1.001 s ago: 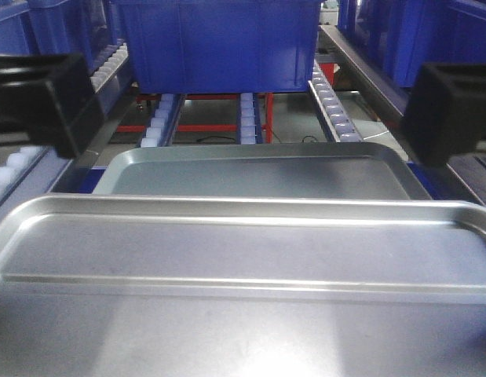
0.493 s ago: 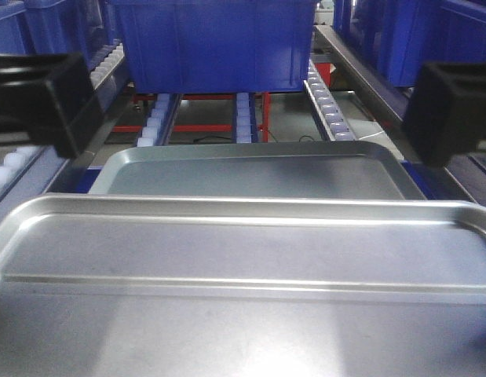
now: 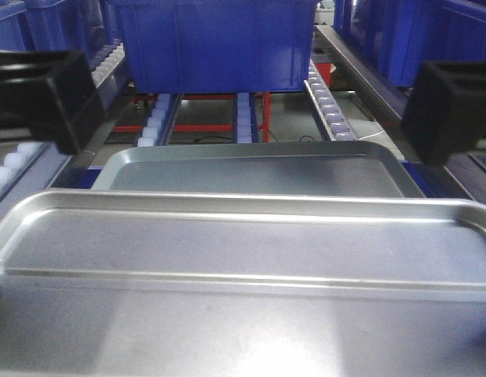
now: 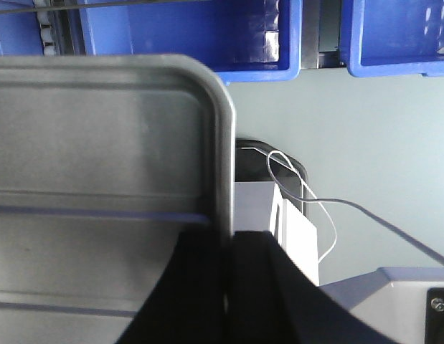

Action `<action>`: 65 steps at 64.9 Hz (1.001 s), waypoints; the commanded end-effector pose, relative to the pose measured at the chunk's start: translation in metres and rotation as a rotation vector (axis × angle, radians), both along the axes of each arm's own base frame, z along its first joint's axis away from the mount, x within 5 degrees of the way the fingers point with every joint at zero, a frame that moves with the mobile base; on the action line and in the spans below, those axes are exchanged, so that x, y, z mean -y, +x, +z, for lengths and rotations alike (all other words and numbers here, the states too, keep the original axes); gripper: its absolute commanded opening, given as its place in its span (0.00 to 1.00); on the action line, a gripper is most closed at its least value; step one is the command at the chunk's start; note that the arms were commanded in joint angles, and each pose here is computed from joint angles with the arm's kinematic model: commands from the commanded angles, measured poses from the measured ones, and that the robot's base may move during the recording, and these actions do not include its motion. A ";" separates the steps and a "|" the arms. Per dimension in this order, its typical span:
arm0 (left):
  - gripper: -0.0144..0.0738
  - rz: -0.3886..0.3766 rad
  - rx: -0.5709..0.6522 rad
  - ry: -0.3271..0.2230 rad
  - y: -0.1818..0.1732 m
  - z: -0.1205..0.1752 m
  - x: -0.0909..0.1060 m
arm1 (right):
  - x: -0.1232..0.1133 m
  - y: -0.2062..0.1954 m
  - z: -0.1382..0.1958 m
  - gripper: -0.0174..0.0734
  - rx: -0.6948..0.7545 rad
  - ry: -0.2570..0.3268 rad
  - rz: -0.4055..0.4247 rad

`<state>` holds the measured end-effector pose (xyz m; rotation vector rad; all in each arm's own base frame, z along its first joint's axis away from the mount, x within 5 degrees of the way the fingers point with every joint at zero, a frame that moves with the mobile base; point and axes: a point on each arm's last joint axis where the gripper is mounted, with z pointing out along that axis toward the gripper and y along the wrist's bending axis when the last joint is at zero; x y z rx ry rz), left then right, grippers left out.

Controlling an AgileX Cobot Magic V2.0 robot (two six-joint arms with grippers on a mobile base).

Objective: Grab silver tray and stack on right shelf
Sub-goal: 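Extend both arms and lower the silver tray into the grey tray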

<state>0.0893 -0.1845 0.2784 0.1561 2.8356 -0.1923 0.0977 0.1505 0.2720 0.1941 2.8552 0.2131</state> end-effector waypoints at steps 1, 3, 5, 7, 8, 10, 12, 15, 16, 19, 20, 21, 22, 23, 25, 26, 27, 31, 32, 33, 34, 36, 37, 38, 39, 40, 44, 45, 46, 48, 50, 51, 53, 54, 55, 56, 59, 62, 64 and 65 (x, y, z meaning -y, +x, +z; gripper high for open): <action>0.05 0.041 0.043 0.194 0.002 0.010 -0.023 | 0.018 0.000 0.009 0.26 0.020 -0.153 -0.023; 0.05 0.038 0.048 0.195 0.002 0.010 -0.023 | 0.018 0.001 0.009 0.26 0.029 -0.153 -0.009; 0.05 0.017 0.053 0.190 0.002 0.010 -0.022 | 0.017 0.002 0.009 0.26 0.049 -0.154 0.017; 0.05 -0.006 0.057 0.172 0.003 0.011 -0.020 | 0.016 0.004 0.010 0.26 0.067 -0.153 0.044; 0.05 -0.018 0.060 0.151 0.004 0.011 -0.018 | 0.015 0.005 0.011 0.26 0.078 -0.147 0.056; 0.05 -0.030 0.060 0.115 0.007 0.011 -0.016 | 0.014 0.007 0.013 0.26 0.096 -0.138 0.071; 0.05 -0.048 0.062 0.072 0.010 0.013 -0.013 | 0.014 0.010 0.014 0.26 0.111 -0.125 0.075; 0.05 -0.081 0.072 -0.017 0.017 0.015 -0.007 | 0.012 0.016 0.018 0.26 0.136 -0.091 0.070; 0.05 -0.089 0.078 -0.039 0.019 0.015 -0.006 | 0.012 0.019 0.019 0.26 0.144 -0.082 0.068; 0.05 -0.093 0.100 -0.087 0.028 0.016 -0.005 | 0.013 0.026 0.021 0.26 0.168 -0.054 0.049; 0.05 -0.088 0.106 -0.097 0.031 0.017 -0.005 | 0.014 0.029 0.022 0.26 0.178 -0.046 0.043; 0.05 -0.080 0.114 -0.106 0.034 0.017 -0.006 | 0.014 0.032 0.024 0.26 0.190 -0.037 0.039; 0.05 -0.069 0.122 -0.115 0.038 0.017 -0.007 | 0.015 0.035 0.025 0.26 0.203 -0.023 0.033; 0.05 -0.058 0.124 -0.114 0.041 0.017 -0.008 | 0.015 0.038 0.026 0.26 0.212 -0.016 0.025; 0.05 -0.034 0.133 -0.113 0.049 0.016 -0.012 | 0.017 0.045 0.027 0.26 0.232 -0.008 0.014; 0.05 -0.026 0.138 -0.112 0.052 0.016 -0.013 | 0.018 0.048 0.028 0.26 0.241 -0.002 0.009; 0.05 -0.024 0.143 -0.115 0.054 0.016 -0.014 | 0.020 0.051 0.029 0.26 0.251 0.002 0.005; 0.05 -0.015 0.168 -0.112 0.070 0.014 -0.020 | 0.024 0.066 0.030 0.26 0.287 0.006 0.000; 0.05 -0.019 0.174 -0.114 0.073 0.014 -0.021 | 0.024 0.070 0.031 0.26 0.295 0.004 0.002; 0.05 -0.035 0.183 -0.112 0.076 0.013 -0.021 | 0.025 0.073 0.031 0.26 0.301 0.002 0.004; 0.05 -0.039 0.190 -0.119 0.077 0.013 -0.021 | 0.026 0.076 0.031 0.26 0.311 0.003 0.006; 0.05 -0.047 0.206 -0.116 0.085 0.011 -0.022 | 0.026 0.084 0.031 0.26 0.321 -0.005 0.010; 0.05 -0.052 0.214 -0.117 0.088 0.011 -0.023 | 0.027 0.087 0.030 0.26 0.326 -0.007 0.011; 0.05 -0.061 0.223 -0.114 0.091 0.010 -0.023 | 0.028 0.090 0.031 0.26 0.331 -0.010 0.010; 0.05 -0.061 0.230 -0.119 0.092 0.010 -0.023 | 0.028 0.094 0.031 0.26 0.339 -0.010 0.011; 0.05 -0.060 0.233 -0.117 0.096 0.008 -0.022 | 0.027 0.098 0.030 0.26 0.338 -0.016 0.011; 0.05 -0.045 0.241 -0.120 0.107 0.005 -0.023 | 0.029 0.112 0.030 0.26 0.350 -0.030 0.006; 0.05 -0.040 0.237 -0.117 0.110 0.003 -0.022 | 0.028 0.117 0.029 0.26 0.346 -0.037 0.005; 0.05 -0.033 0.234 -0.115 0.114 0.002 -0.022 | 0.028 0.121 0.029 0.26 0.347 -0.041 0.003; 0.05 -0.034 0.233 -0.115 0.118 0.001 -0.021 | 0.029 0.127 0.030 0.26 0.351 -0.044 -0.004; 0.05 -0.036 0.233 -0.108 0.125 -0.001 -0.019 | 0.027 0.136 0.028 0.26 0.348 -0.051 -0.007; 0.05 -0.040 0.235 -0.103 0.128 -0.002 -0.018 | 0.027 0.139 0.027 0.26 0.349 -0.052 -0.008; 0.05 -0.065 0.242 -0.091 0.134 -0.003 -0.015 | 0.025 0.146 0.026 0.26 0.352 -0.053 -0.009; 0.05 -0.078 0.244 -0.084 0.136 -0.003 -0.013 | 0.024 0.149 0.025 0.26 0.353 -0.053 -0.010; 0.05 -0.092 0.250 -0.079 0.139 -0.004 -0.012 | 0.023 0.153 0.025 0.26 0.357 -0.052 -0.009; 0.05 -0.116 0.257 -0.071 0.143 -0.005 -0.009 | 0.021 0.157 0.022 0.26 0.354 -0.054 -0.007; 0.05 -0.146 0.268 -0.062 0.152 -0.006 -0.002 | 0.016 0.165 0.017 0.26 0.353 -0.057 0.002; 0.05 -0.150 0.269 -0.061 0.160 -0.008 0.004 | 0.012 0.171 0.012 0.26 0.346 -0.059 0.006; 0.05 -0.145 0.264 -0.065 0.165 -0.010 0.008 | 0.010 0.174 0.009 0.26 0.339 -0.062 0.009; 0.05 -0.143 0.260 -0.068 0.168 -0.011 0.010 | 0.009 0.176 0.007 0.26 0.336 -0.064 0.010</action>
